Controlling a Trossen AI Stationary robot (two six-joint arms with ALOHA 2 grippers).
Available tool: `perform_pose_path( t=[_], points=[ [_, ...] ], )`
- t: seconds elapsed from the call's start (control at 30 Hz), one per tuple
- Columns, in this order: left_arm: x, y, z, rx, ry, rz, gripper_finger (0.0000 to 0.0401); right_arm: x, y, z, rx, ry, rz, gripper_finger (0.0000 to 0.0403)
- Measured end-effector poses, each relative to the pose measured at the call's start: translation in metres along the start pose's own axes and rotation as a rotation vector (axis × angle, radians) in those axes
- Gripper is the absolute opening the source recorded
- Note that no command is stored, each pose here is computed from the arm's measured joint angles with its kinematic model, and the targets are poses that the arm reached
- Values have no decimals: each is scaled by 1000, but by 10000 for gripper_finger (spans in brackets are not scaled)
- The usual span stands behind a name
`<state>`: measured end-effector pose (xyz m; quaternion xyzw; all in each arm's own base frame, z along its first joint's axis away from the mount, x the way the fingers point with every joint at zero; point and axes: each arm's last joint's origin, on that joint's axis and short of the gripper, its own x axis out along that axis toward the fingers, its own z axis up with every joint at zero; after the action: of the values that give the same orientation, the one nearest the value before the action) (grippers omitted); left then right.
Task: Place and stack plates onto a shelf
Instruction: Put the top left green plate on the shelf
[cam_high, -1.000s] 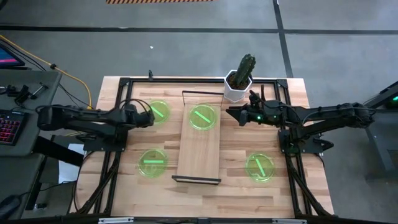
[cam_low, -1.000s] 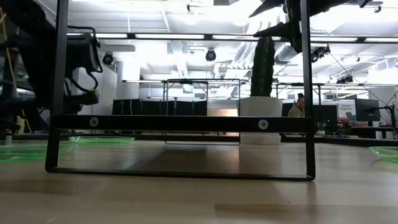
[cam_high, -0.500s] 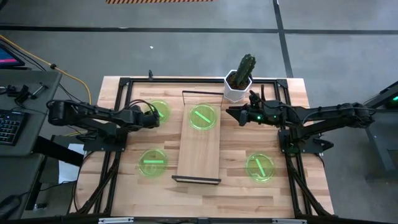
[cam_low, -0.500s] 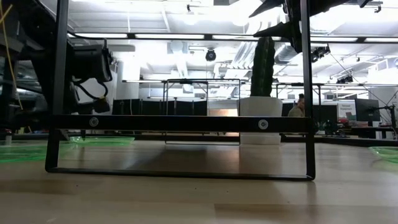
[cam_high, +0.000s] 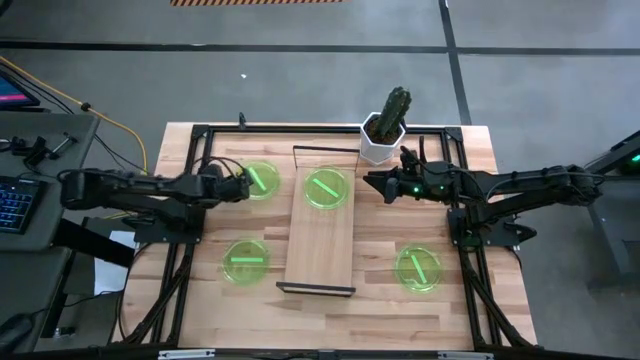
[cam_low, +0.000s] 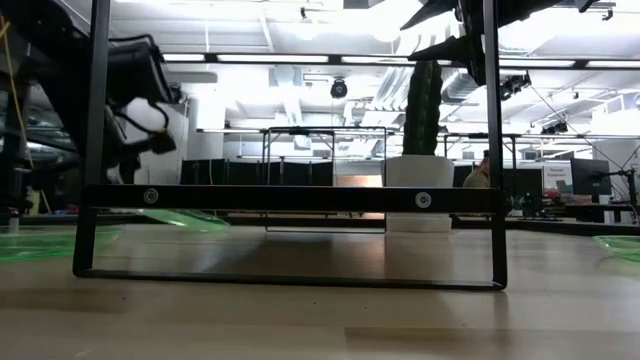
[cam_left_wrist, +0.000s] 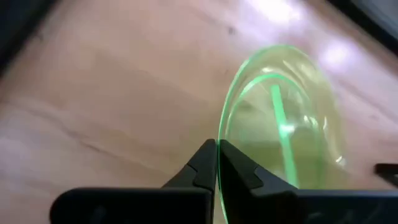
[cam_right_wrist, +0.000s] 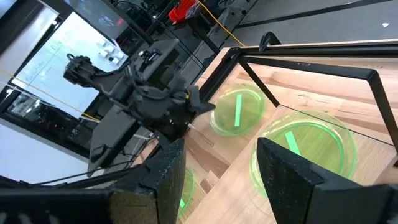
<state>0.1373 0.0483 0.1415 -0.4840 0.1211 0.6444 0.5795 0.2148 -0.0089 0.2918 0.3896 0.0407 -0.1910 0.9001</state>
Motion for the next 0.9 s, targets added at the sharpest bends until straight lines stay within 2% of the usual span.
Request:
perform_pose_path(
  t=[0.1, 0.23, 0.4, 0.53, 0.67, 0.77, 0.9],
  points=[
    [-9, 1, 7, 10, -5, -56, 1, 0, 0, 0, 0, 5, 3, 181],
    [-29, -5, 21, 79, -1, -134, 1, 0, 0, -1, 0, 10, 2, 181],
    [-67, -21, 43, 238, 46, -248, 1, 0, 0, -1, -1, 10, 2, 181],
    [-99, -38, 49, 395, 183, -436, 0, 0, 0, -1, 19, 12, 4, 181],
    [-120, -58, 38, 460, 245, -617, 0, 0, 0, -1, 25, 12, 4, 181],
    [-121, -71, 18, 480, 256, -658, 0, 0, 0, -1, 25, 12, 4, 181],
    [-113, -86, -21, 563, 293, -658, 0, 0, 0, -1, 24, 12, 4, 181]
  ],
)
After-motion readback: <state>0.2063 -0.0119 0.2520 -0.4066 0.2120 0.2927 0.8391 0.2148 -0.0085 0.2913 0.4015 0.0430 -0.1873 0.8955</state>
